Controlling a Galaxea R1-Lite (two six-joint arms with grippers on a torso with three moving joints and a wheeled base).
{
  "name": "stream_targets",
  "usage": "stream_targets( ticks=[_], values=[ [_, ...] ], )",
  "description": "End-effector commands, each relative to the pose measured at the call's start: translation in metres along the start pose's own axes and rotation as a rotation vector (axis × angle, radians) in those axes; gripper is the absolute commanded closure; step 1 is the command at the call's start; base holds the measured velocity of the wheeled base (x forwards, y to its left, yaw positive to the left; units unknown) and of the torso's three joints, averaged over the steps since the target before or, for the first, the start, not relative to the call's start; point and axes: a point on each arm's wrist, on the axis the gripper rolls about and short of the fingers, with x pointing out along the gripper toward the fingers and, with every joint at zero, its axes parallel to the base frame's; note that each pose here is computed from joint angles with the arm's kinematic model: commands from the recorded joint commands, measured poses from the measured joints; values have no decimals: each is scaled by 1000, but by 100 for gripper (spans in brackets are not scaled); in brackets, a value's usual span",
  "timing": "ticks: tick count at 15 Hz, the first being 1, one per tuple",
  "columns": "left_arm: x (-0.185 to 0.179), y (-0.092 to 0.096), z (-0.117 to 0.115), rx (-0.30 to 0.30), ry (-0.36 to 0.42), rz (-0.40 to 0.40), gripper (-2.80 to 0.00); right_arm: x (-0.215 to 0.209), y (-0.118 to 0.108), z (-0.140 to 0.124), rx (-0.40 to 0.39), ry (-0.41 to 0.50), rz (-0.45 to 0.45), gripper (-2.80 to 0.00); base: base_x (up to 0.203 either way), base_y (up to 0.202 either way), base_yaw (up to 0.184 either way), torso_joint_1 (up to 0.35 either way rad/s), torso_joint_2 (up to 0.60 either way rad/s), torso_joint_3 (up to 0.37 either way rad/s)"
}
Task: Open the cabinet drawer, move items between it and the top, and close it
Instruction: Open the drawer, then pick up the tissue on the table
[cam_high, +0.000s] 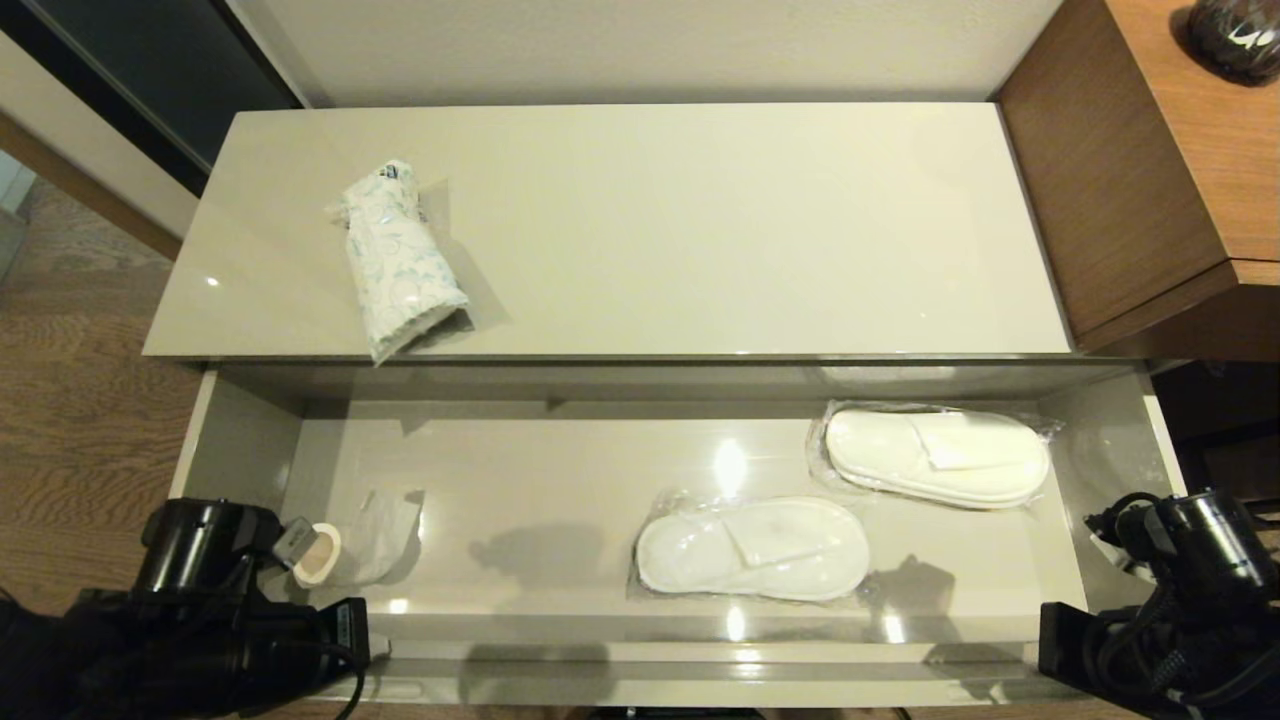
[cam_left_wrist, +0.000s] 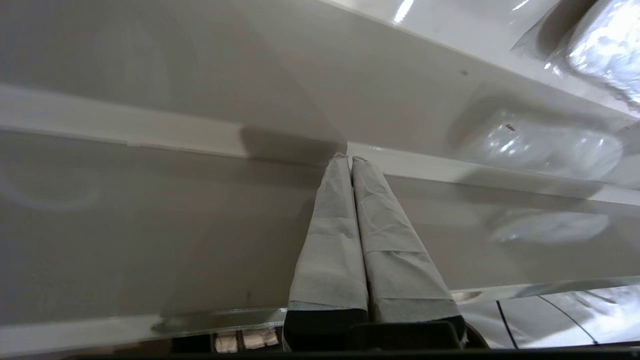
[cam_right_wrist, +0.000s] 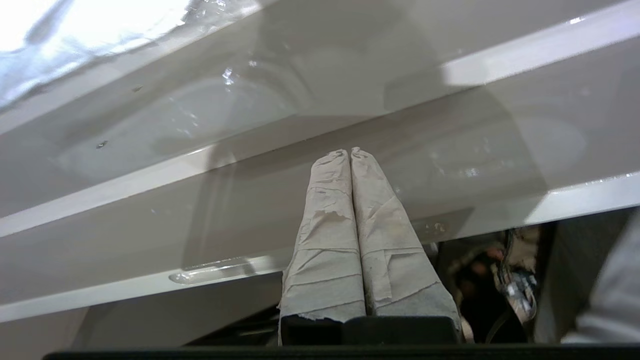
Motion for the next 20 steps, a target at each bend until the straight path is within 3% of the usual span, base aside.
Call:
stream_targets(
  ticks=[1,4,8,10,13,17,20],
  values=[
    [-5,6,-18,4,70,22,0,-3,-11,-19,0,48,-24,0,0,0,0,0,0,0],
    [-14,5,-18,-1,21,10,0,-13,-11,-20,-5,3,-1,0,0,0,0,0,0,0],
    [-59,-19,17,36,-271,-106,0,-72,1,-1,-61,-264,138,0,0,0,0,0,0,0],
    [-94,-33,29,47,-362,-145,0,-110,-2,-7,-121,-352,180,0,0,0,0,0,0,0],
    [-125,-42,31,47,-372,-150,0,-135,-9,-19,-203,-368,170,0,0,0,0,0,0,0],
    [-141,-41,17,51,-361,-132,0,-142,-13,-25,-204,-379,170,0,0,0,0,0,0,0],
    [-165,-37,-4,58,-379,-43,0,-168,-17,-31,-197,-413,184,0,0,0,0,0,0,0]
  ],
)
